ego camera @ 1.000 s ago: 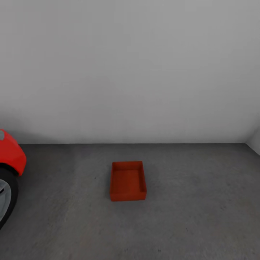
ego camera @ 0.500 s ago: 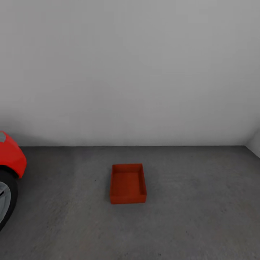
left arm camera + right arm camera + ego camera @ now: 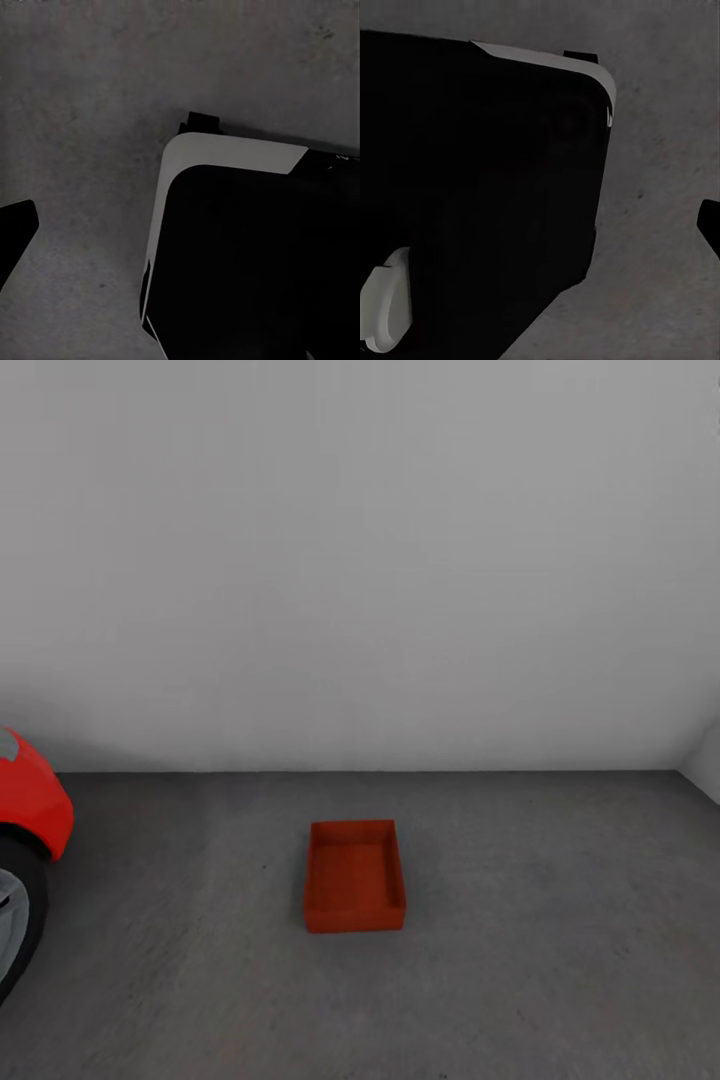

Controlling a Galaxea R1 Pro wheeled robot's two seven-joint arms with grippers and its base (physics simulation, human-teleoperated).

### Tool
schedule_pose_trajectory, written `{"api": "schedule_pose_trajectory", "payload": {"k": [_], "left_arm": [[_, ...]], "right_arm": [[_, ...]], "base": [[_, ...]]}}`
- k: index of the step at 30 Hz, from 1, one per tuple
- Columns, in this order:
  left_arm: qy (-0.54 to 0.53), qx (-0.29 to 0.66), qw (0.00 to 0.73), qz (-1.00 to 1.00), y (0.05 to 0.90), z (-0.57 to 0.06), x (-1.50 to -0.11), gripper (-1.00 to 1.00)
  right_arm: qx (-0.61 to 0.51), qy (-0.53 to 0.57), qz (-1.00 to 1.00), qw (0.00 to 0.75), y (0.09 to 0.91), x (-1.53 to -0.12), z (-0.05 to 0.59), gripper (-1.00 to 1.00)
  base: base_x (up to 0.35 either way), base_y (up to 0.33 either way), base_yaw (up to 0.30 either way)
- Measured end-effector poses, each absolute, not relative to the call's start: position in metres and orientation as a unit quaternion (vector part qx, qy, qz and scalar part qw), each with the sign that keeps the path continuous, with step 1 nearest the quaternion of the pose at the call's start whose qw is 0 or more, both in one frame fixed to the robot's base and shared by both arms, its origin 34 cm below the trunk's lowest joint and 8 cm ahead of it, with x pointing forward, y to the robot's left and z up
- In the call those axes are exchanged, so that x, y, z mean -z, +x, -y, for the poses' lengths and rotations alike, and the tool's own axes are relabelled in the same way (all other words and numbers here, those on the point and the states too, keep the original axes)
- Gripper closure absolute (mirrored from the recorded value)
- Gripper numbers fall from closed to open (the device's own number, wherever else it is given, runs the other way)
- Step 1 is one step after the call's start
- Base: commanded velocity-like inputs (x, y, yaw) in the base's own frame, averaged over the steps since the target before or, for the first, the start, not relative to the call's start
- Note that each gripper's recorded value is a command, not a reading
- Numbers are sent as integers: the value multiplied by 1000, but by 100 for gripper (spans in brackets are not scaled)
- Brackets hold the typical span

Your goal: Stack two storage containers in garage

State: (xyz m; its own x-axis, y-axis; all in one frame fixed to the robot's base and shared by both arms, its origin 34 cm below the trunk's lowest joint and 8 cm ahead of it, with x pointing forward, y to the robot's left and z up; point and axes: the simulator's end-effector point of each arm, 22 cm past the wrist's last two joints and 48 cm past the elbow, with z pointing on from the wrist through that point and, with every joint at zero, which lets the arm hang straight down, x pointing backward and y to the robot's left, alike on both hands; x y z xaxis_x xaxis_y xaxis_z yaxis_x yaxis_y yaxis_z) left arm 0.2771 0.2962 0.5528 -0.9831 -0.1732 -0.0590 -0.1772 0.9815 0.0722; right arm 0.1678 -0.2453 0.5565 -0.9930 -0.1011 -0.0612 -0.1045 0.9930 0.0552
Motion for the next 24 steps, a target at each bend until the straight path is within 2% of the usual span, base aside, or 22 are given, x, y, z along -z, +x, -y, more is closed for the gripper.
{"api": "schedule_pose_trajectory", "payload": {"k": [24], "left_arm": [[-89,-37,46,-994,293,-296,-559,-100]], "right_arm": [[-29,-55,-997,49,183,-558,245,-100]], "base": [[0,0,0]]}}
